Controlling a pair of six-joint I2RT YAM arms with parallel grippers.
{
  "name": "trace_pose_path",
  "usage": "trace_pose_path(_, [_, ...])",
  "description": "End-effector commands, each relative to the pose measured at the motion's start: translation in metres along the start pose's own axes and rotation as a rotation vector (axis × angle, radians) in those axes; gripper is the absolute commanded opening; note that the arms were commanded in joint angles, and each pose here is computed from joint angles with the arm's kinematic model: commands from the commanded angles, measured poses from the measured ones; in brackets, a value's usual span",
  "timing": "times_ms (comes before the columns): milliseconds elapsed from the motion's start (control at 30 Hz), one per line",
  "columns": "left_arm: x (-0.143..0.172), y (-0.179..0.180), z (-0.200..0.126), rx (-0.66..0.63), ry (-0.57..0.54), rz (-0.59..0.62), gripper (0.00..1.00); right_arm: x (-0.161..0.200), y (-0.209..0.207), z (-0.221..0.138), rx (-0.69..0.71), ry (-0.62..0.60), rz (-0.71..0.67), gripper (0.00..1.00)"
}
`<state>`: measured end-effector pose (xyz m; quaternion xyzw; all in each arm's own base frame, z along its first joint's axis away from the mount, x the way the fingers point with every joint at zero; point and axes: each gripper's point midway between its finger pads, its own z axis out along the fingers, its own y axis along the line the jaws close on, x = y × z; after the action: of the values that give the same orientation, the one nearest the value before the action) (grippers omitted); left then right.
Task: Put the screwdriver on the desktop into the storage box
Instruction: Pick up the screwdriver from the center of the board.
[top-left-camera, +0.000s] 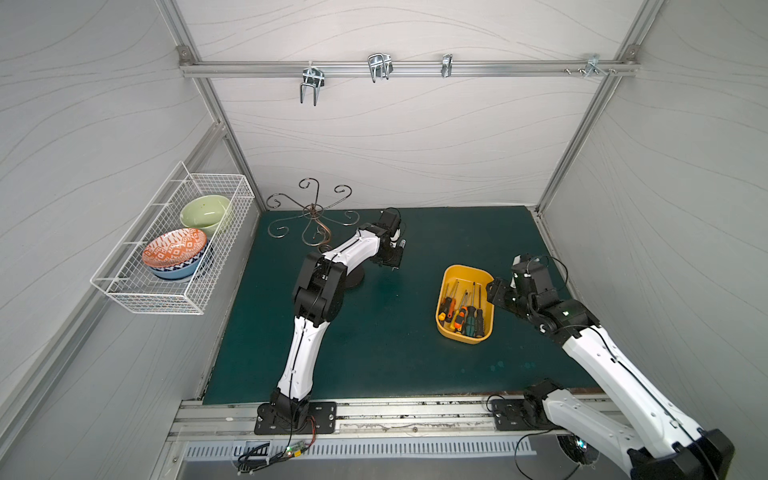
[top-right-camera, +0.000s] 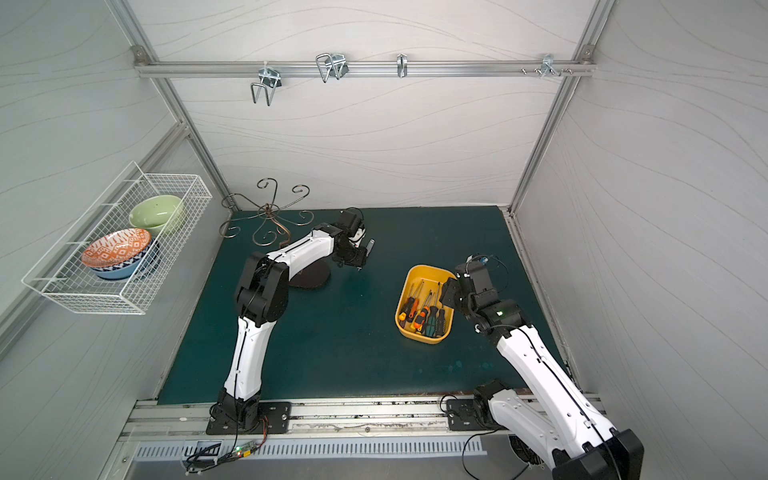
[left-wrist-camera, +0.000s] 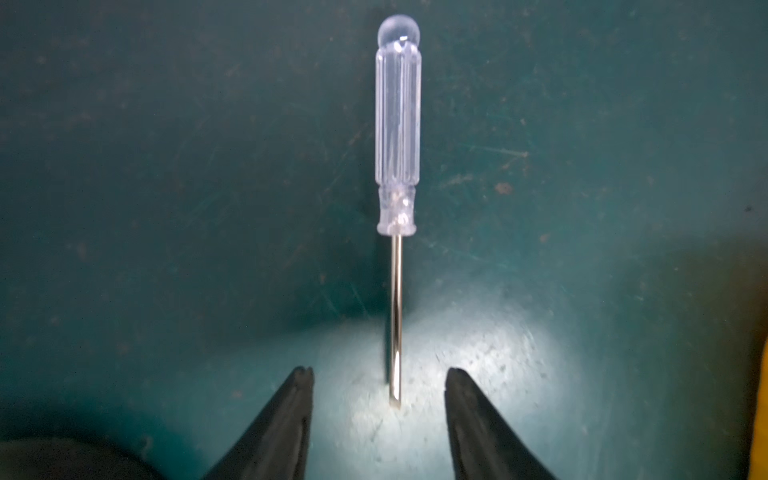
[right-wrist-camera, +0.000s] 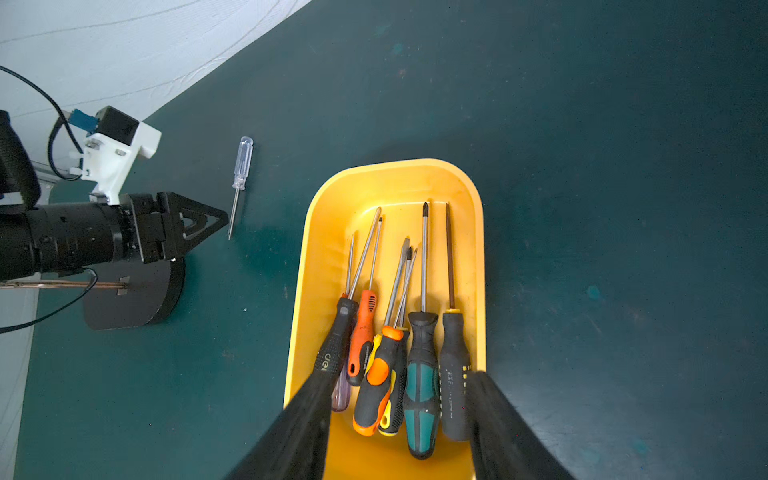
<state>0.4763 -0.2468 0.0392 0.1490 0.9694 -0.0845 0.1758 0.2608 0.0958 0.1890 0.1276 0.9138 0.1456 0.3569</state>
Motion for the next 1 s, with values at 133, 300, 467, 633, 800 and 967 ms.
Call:
trace_pose_path(133, [-0.017, -0.002, 0.009, -0.02, -0.02, 0.045, 0.46, -0.002, -0.003, 0.001, -0.002, -0.006, 0.019, 0.55])
trace_pose_path(300, [-0.011, -0.009, 0.017, -0.027, -0.001, 0.078, 0.43, -0.002, -0.003, 0.003, -0.004, -0.002, 0.03, 0.55])
trace_pose_path(467, [-0.008, -0.011, 0.026, -0.043, 0.011, 0.079, 0.33, -0.002, -0.005, 0.003, 0.001, 0.002, 0.033, 0.55])
trace_pose_path(633, [-0.012, -0.008, 0.028, -0.066, 0.004, 0.068, 0.2, -0.003, -0.006, 0.002, 0.001, -0.001, 0.03, 0.55])
trace_pose_path(800, [-0.011, -0.001, 0.032, -0.105, 0.011, 0.084, 0.14, -0.005, -0.007, 0.0, 0.005, -0.006, 0.024, 0.55])
trace_pose_path(967, [-0.01, 0.004, 0.034, -0.134, 0.018, 0.1, 0.04, -0.007, -0.009, -0.005, 0.005, -0.015, 0.026, 0.55])
